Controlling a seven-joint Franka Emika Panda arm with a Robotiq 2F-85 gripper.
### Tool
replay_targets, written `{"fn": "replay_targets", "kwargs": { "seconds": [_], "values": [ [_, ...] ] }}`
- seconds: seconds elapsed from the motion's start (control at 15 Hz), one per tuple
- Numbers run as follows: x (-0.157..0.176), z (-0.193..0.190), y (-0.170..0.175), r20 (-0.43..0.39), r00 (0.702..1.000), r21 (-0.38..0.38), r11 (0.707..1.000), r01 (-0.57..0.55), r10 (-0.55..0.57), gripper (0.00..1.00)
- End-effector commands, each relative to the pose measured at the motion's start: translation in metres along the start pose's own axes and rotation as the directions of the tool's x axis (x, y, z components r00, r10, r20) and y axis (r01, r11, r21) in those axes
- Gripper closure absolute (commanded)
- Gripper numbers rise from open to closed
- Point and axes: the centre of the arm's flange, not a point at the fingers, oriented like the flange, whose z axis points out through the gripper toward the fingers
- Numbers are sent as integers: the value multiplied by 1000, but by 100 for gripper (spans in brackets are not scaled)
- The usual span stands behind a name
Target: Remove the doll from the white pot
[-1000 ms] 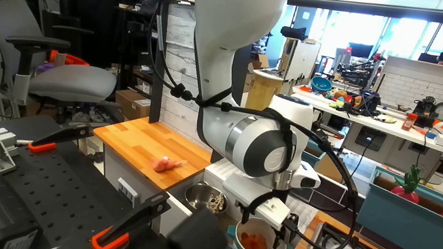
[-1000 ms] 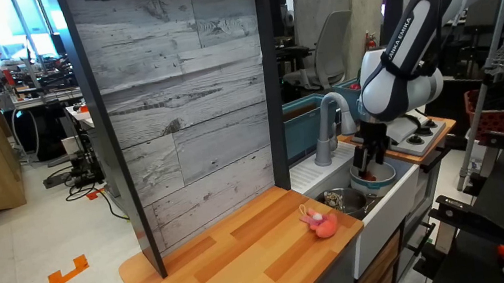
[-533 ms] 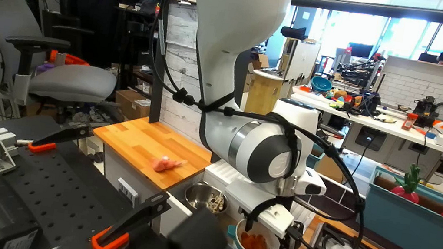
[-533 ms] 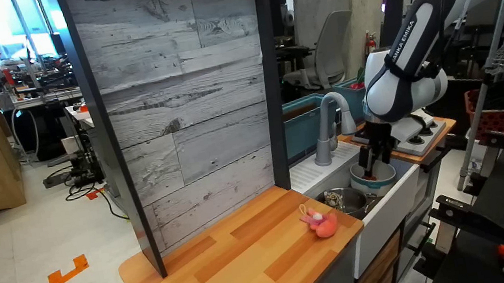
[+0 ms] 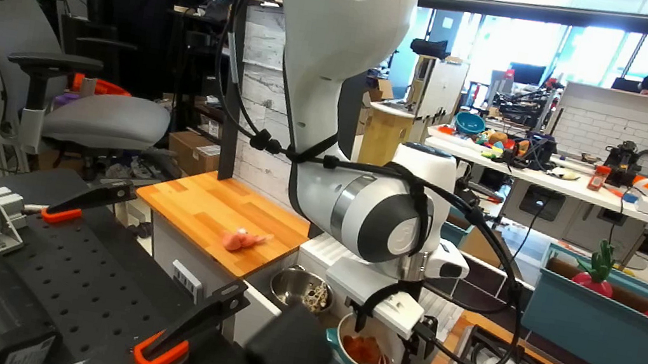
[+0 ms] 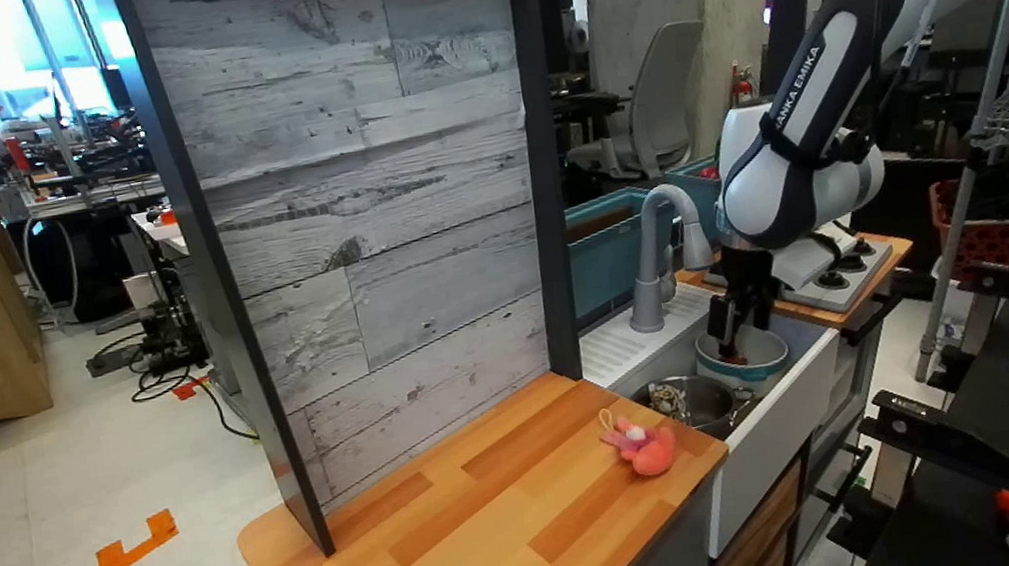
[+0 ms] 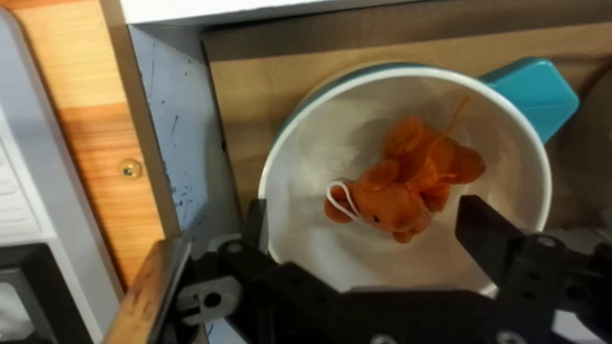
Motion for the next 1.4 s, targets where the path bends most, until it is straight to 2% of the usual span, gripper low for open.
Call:
{"fn": "replay_targets", "kwargs": {
  "seconds": [0.0, 0.6, 1.07, 1.33],
  "values": [
    [4, 0, -9, 4, 1000, 4, 1000, 19, -19, 0],
    [0, 2, -33, 16, 996, -26, 996, 86, -85, 0],
    [-5, -3, -50, 36, 990, -19, 990, 140, -140, 0],
    [-8, -5, -56, 38, 984, 11, 985, 174, -174, 0]
  ]
}}
